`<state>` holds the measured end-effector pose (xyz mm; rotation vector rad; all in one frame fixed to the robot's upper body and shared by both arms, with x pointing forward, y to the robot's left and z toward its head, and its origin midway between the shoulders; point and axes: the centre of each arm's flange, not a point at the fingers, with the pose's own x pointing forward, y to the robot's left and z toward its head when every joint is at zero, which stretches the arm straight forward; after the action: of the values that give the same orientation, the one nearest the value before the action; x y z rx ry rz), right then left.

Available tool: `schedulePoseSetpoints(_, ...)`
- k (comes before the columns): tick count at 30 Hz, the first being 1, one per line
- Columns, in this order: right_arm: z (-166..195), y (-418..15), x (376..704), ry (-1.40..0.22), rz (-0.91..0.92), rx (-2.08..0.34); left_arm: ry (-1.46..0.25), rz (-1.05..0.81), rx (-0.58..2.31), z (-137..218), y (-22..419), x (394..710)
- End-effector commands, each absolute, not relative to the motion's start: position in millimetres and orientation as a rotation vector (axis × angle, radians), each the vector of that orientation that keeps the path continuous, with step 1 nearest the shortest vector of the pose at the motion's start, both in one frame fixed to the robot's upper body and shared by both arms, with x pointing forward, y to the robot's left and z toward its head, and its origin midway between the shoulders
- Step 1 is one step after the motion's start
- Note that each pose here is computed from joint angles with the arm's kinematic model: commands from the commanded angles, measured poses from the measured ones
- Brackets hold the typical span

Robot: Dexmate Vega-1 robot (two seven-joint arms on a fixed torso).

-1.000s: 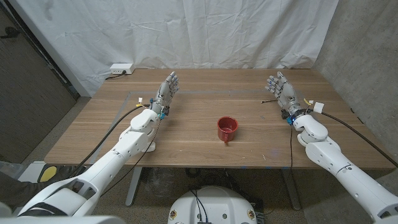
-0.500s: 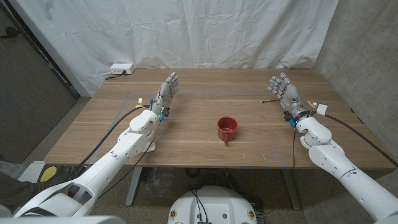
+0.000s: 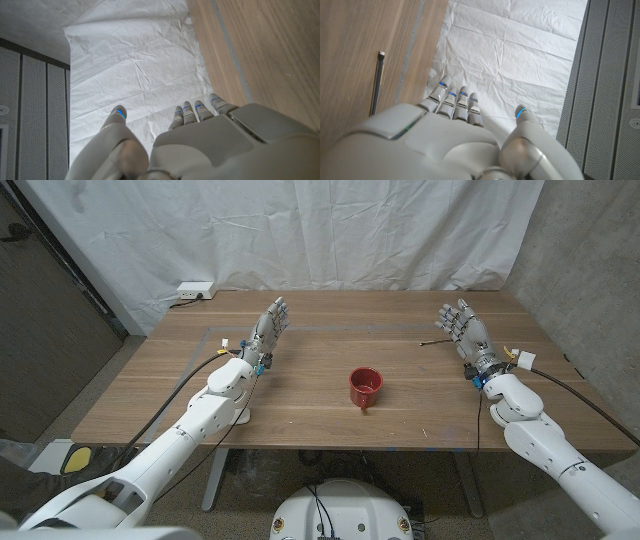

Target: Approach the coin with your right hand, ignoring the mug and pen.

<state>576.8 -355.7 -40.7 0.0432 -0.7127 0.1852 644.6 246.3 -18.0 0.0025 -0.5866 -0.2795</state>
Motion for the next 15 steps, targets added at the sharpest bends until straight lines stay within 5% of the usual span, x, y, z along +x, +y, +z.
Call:
schedulePoseSetpoints(1,-49,-368,564,-0.730,0.169,0.048,-0.583,-0.286,0.015,-16,244,641)
schedulePoseSetpoints(15,-53,-377,554,-0.725,0.173,0.017,-0.597,-0.306,0.026,-10,235,641)
